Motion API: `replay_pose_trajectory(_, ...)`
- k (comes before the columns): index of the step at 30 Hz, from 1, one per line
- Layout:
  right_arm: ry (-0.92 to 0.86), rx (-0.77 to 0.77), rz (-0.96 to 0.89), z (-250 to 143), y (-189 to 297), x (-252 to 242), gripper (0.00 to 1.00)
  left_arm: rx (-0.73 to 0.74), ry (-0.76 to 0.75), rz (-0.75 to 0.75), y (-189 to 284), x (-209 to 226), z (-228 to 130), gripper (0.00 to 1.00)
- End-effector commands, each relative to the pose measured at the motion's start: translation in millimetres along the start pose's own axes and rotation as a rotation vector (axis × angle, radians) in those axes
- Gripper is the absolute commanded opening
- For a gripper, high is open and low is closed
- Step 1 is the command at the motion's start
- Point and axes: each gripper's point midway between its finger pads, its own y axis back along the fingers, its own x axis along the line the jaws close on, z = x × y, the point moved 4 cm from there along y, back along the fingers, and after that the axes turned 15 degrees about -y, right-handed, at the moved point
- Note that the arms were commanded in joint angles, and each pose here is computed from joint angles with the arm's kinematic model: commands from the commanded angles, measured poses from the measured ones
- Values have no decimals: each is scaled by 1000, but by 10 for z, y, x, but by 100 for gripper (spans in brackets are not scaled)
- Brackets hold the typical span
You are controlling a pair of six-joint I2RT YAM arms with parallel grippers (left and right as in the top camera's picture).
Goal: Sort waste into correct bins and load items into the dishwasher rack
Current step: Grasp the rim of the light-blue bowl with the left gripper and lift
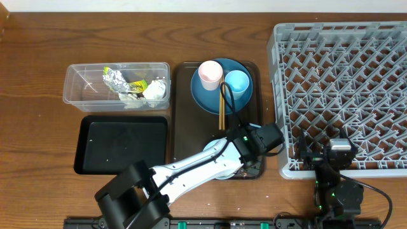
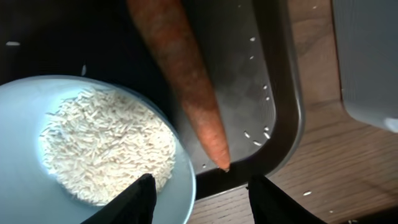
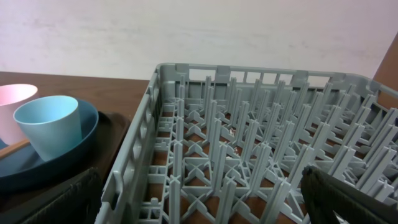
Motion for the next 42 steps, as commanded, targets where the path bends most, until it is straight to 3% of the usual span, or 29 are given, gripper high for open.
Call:
replay_pose_trajectory(1, 5, 2, 5, -14, 0, 13, 99, -1, -2, 22, -32, 2, -24, 51)
replay_pose_trajectory(13, 5, 2, 5, -14, 0, 13, 99, 4, -2, 36, -166, 56, -105, 48)
replay_pose_trajectory(20, 5, 2, 5, -14, 0, 13, 99, -15, -2, 39, -224, 73, -99, 32)
replay_pose_trajectory(32, 5, 2, 5, -14, 0, 13, 99, -5, -4, 60, -269, 115, -155, 31)
replay_pose_trajectory(37, 5, 2, 5, -14, 0, 13, 99, -3, -5, 61, -273, 118, -163, 15)
replay_pose_trajectory(42, 5, 2, 5, -14, 0, 13, 99, -3, -5, 61, -273, 118, -163, 13)
